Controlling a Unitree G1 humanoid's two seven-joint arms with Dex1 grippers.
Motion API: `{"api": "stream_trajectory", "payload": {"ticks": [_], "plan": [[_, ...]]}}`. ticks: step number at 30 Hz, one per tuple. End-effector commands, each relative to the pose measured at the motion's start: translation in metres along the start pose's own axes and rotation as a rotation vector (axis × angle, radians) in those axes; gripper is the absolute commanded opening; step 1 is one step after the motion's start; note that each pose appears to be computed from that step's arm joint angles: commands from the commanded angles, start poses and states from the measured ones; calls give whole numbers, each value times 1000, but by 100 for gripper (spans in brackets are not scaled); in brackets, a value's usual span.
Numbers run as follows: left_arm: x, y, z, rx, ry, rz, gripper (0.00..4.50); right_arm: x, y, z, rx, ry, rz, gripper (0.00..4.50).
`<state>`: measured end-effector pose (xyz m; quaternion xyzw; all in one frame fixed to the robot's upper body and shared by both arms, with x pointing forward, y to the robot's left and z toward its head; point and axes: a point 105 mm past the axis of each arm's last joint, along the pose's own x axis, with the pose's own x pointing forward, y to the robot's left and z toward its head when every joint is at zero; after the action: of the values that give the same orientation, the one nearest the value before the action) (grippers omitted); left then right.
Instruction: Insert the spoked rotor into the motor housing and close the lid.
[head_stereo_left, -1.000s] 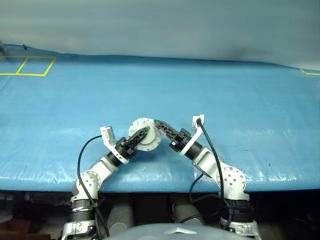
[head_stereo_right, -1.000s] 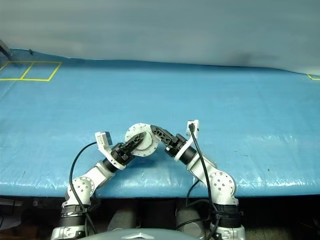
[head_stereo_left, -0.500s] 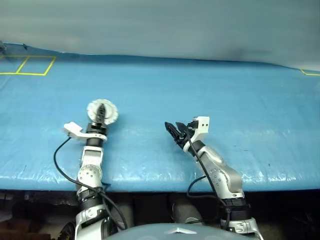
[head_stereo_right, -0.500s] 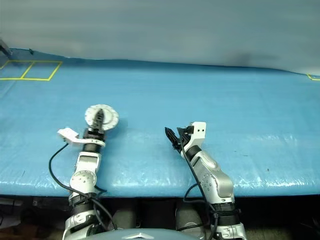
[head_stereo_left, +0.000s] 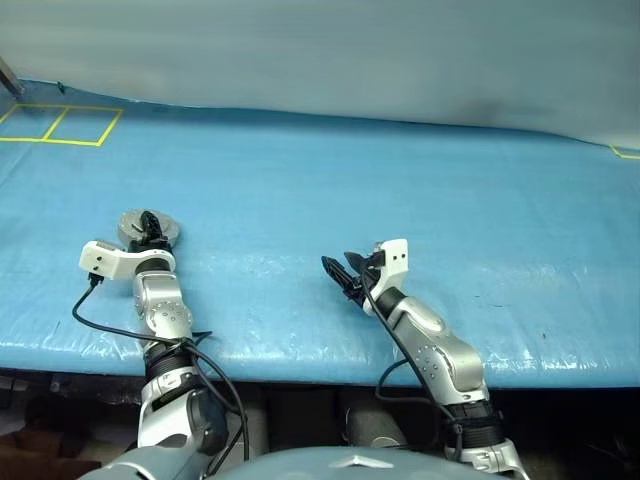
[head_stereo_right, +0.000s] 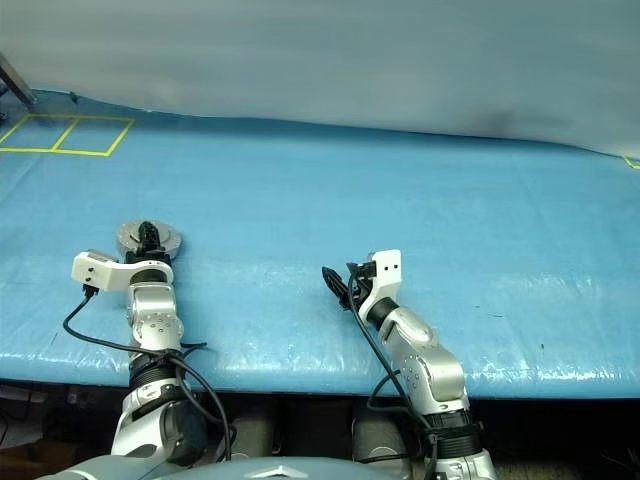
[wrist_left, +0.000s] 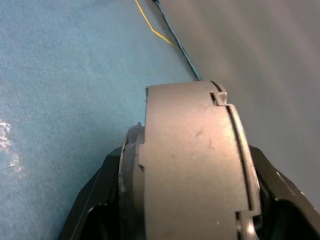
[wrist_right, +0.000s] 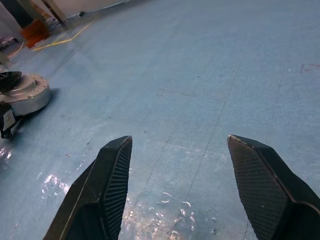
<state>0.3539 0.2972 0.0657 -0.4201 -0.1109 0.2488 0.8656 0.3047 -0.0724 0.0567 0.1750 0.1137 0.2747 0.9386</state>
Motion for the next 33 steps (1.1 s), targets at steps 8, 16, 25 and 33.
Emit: {"api": "stream_trajectory", "payload": {"ticks": [8,16,25,33], "plan": [[-12,17,129,351,-559,214,411,1,1,13,-54,-46,2,321],[-36,-119,77,575,-551,-461,411,-9,-22,38,-280,-216,-160,321],[-175,-135,-105,774,478,-1604,411,-28,-42,43,-540,-170,-186,321],[-186,-77,-126,943,740,-1624,411,-49,-45,27,-633,-25,-56,321]]}}
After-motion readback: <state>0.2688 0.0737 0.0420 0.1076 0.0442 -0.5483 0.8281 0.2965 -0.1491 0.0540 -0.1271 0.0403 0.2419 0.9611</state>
